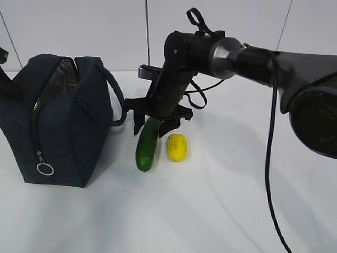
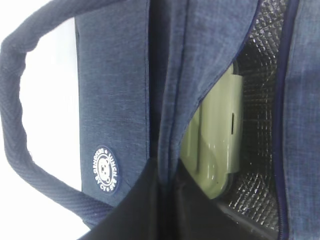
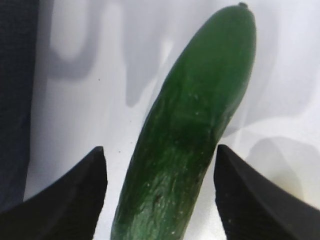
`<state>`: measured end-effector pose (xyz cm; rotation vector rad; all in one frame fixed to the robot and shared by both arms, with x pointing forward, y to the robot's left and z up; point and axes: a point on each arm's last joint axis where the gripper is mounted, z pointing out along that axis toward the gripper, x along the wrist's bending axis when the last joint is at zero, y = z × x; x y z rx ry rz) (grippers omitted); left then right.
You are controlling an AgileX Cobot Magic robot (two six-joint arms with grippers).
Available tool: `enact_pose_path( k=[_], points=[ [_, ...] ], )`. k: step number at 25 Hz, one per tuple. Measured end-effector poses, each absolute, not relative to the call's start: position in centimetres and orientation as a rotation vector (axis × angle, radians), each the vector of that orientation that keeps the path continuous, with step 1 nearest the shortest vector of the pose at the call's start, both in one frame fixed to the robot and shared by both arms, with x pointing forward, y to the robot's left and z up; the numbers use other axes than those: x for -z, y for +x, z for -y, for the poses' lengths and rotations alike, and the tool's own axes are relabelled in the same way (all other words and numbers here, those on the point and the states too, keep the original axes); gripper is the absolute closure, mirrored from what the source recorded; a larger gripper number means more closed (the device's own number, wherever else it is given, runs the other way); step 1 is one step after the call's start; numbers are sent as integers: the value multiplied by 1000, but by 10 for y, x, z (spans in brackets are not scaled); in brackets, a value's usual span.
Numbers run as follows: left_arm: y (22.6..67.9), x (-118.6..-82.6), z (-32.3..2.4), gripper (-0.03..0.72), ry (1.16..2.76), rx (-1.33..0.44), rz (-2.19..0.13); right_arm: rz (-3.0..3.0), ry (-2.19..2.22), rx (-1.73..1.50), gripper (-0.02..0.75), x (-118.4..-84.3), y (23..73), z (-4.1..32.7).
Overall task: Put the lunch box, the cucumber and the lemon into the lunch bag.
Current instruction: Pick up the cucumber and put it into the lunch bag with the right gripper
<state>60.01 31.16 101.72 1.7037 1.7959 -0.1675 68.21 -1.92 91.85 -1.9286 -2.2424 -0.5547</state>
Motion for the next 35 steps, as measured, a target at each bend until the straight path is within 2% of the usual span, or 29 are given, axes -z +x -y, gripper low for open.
enact_pose_path(
  k=[8,14,21,26,35],
  points=[
    [600,-1017,-312,688,1706,167,-1796,2214,-1929,529,237,-905,682,17],
    [600,-1017,-312,688,1706,167,-1796,2197,-1929,534,368,-905,682,16],
    [600,-1017,-312,688,1709,162,-1797,2156,-1872,522,407,-908,677,12],
    [600,-1015,-315,688,1737,125,-1803,2203,-1768,560,408,-944,678,8],
    [600,-1015,-315,688,1745,118,-1808,2342,-1676,1025,411,-1046,690,5]
  ],
)
